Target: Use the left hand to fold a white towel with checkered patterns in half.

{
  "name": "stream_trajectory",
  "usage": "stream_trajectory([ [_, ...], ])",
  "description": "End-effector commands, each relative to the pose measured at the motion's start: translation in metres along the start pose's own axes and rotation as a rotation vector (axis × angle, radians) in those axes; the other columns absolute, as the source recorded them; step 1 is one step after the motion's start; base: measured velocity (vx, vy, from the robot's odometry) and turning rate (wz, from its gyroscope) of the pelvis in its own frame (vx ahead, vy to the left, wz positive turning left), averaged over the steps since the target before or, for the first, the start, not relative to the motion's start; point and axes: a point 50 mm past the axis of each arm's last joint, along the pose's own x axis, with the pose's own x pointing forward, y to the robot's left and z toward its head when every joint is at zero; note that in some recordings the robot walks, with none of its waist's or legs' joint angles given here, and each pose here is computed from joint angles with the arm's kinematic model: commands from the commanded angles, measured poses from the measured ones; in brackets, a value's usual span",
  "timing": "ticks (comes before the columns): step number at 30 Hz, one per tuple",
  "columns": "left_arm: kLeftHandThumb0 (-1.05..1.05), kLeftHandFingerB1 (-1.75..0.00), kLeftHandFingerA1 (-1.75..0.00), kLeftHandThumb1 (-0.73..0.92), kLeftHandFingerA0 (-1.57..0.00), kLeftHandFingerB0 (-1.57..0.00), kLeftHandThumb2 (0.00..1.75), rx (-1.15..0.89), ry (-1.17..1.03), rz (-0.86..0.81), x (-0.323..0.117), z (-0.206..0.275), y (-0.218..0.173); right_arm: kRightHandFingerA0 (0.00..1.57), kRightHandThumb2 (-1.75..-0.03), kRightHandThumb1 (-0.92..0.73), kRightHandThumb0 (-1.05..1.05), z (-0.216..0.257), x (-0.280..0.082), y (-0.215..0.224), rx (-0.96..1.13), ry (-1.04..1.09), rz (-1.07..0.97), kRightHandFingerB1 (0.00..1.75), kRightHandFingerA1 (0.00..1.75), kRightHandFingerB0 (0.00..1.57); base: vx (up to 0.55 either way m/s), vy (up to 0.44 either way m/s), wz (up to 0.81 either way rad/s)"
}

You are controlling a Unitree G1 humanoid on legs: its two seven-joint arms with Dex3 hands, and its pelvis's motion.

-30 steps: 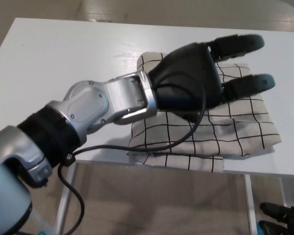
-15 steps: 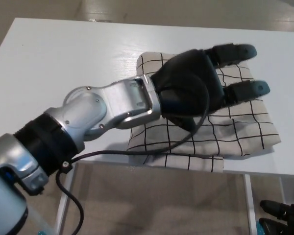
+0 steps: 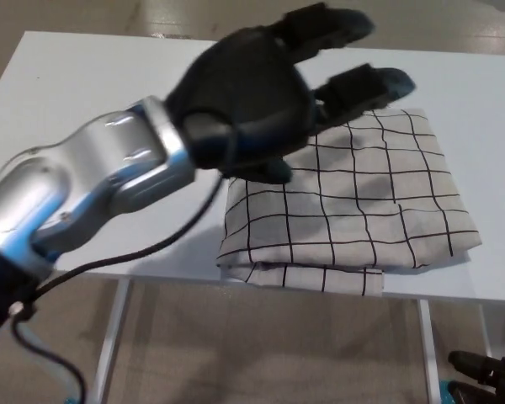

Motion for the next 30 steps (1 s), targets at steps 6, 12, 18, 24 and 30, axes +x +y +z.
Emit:
stream_trajectory([
  [6,-0.75,-0.48,-0.46,0.56,-0.28,-0.39,0.92,-1.079,0.119,0.044,-0.178,0.031,0.045,0.50,-0.58,-0.62,-0.25,0.004,-0.011,-0.053,0.064,0.049,-0.203,0.59,0.64,0.74,0.00,0.000,0.00],
  [12,-0.70,-0.35,-0.37,0.63,-0.43,-0.49,0.60,-1.258,0.267,0.034,-0.221,0.045,0.026,0.53,-0.59,-0.63,-0.26,0.004,-0.015,-0.059,0.077,0.057,-0.246,0.60,0.68,0.73,0.00,0.000,0.00],
  [18,-0.57,-0.46,-0.48,0.50,-0.83,-0.80,0.56,-1.517,0.431,-0.050,-0.263,0.067,-0.009,0.52,-0.59,-0.63,-0.25,0.002,-0.021,-0.066,0.057,0.054,-0.257,0.60,0.67,0.71,0.00,0.000,0.00],
  [24,-0.76,-0.57,-0.61,0.46,-0.93,-0.83,0.80,-1.648,0.590,-0.112,-0.287,0.082,-0.038,0.53,-0.58,-0.63,-0.25,-0.004,-0.031,-0.059,0.043,0.070,-0.248,0.59,0.66,0.71,0.00,0.000,0.00],
  [30,-0.60,-0.46,-0.53,0.51,-0.87,-0.78,0.56,-1.685,0.782,-0.190,-0.310,0.089,-0.077,0.55,-0.59,-0.63,-0.25,-0.010,-0.035,-0.061,0.044,0.093,-0.234,0.57,0.63,0.73,0.00,0.000,0.00],
])
